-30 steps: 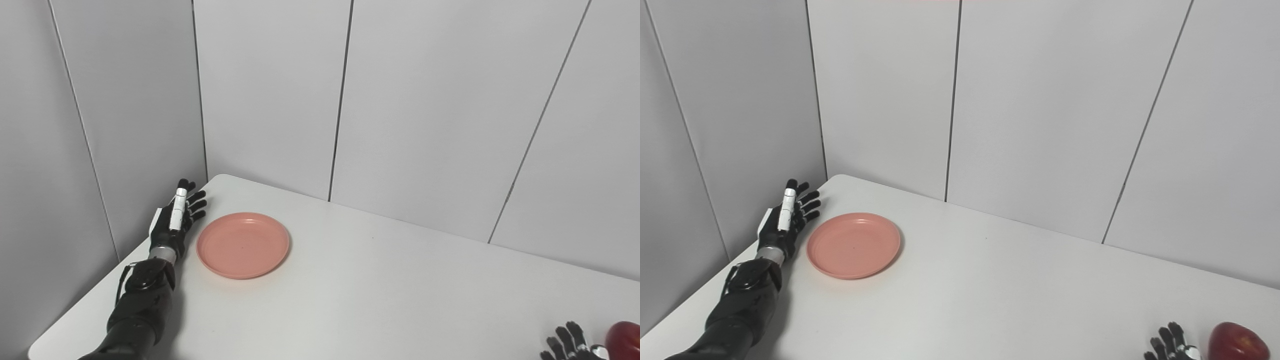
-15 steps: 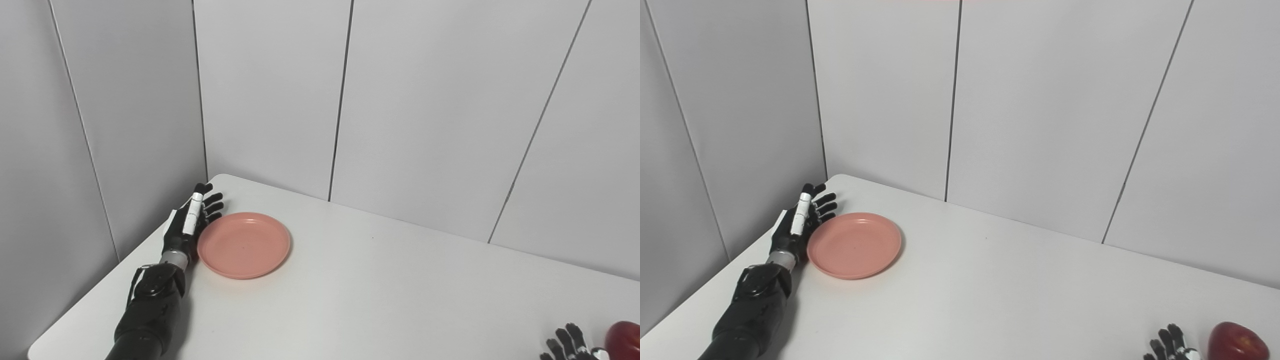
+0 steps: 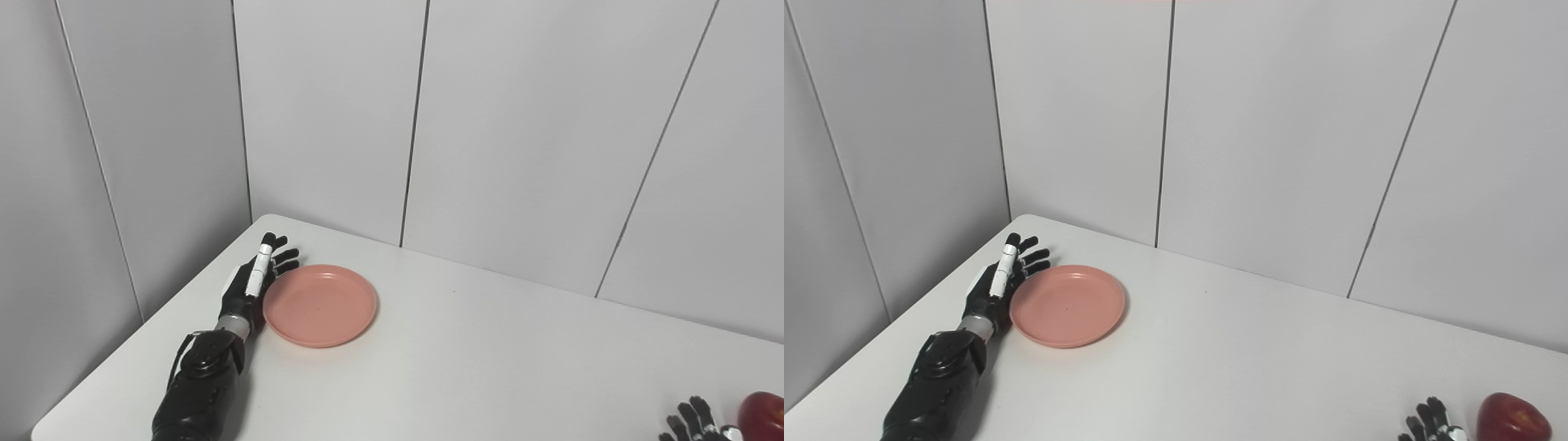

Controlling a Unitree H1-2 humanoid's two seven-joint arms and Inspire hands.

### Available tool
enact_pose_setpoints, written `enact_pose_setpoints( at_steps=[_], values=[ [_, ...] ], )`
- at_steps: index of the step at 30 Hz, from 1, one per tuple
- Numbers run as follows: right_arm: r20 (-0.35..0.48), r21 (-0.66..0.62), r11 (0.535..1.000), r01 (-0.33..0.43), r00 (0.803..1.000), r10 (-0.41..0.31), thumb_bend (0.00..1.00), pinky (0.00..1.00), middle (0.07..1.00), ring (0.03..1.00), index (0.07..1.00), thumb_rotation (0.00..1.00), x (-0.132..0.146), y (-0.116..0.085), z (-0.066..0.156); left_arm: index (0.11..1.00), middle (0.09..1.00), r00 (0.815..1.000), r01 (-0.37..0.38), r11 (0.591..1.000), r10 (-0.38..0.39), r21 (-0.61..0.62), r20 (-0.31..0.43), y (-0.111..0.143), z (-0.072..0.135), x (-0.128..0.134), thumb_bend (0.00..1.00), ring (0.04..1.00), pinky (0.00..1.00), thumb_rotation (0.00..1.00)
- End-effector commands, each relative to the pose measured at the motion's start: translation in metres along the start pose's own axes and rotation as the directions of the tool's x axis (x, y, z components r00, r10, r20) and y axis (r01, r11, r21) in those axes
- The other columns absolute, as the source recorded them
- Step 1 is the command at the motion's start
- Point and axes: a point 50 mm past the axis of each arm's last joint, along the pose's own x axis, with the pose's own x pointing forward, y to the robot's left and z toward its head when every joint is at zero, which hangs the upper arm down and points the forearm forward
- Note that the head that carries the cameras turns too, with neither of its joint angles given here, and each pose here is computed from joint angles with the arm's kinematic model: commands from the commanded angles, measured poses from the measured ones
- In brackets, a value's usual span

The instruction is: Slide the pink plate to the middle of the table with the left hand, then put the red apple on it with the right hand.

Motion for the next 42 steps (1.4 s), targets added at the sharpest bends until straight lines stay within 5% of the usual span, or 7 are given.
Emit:
enact_pose_setpoints(
  at_steps=[1,42],
  values=[
    [-0.110,0.023,0.999,0.022,0.994,-0.019,0.79,1.00,1.000,1.000,1.000,1.00,-0.009,-0.001,-0.017,0.843,0.819,0.999,0.036,0.999,-0.035,-0.030,0.022,-0.012,0.011,0.006,0.84,0.819,0.82,0.91],
    [-0.116,0.021,1.000,0.005,0.993,-0.002,0.76,1.00,1.000,1.000,1.000,1.00,-0.010,0.009,-0.016,0.879,0.859,0.982,0.189,0.978,-0.190,-0.087,-0.002,-0.082,-0.007,0.015,0.80,0.851,0.86,0.90]
  ],
)
